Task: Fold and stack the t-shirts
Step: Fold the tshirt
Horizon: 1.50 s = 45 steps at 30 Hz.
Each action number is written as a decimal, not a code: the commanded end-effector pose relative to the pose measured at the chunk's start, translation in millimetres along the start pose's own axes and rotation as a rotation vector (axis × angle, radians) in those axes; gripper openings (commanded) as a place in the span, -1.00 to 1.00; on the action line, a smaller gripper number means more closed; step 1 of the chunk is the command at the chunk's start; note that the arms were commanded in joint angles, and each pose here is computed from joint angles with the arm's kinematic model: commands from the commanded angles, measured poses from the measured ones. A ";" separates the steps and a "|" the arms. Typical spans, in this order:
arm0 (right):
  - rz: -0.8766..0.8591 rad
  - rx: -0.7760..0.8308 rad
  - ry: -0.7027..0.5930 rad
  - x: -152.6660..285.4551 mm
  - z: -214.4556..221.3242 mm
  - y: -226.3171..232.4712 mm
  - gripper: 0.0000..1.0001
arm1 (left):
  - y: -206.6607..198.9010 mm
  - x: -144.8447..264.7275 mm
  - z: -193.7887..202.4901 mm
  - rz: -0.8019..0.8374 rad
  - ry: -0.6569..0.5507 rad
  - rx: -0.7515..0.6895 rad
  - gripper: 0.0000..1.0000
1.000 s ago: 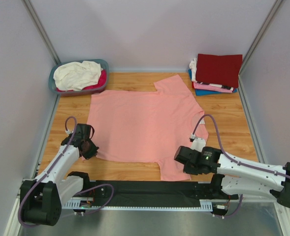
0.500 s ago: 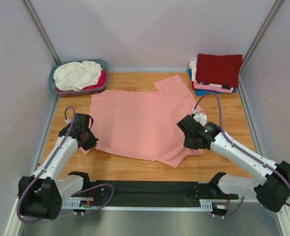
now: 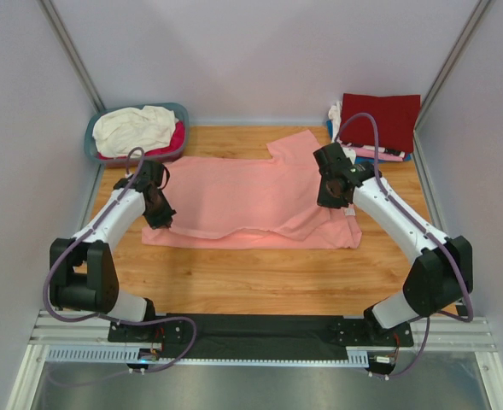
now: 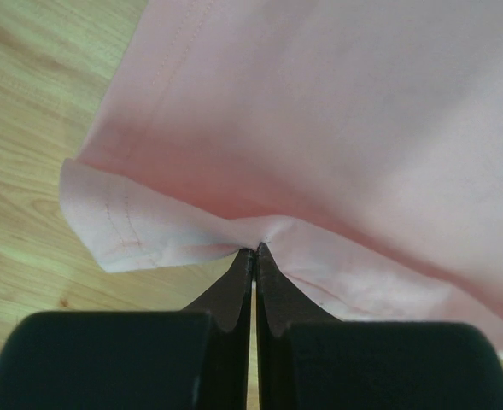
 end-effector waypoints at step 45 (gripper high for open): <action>-0.379 -0.212 0.085 -46.2 0.9 6.1 0.42 | -0.3 84.4 -32.1 -0.060 -0.149 -0.453 0.10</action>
Point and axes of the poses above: each gripper's point midway between its finger pads, its own x axis back along the fingers, its own y axis along the line the jaws close on, z = x × y, the point moved 4 cm from there along x, back along the fingers, and after that the axes turned 6 degrees about x, right-handed, at the moved point
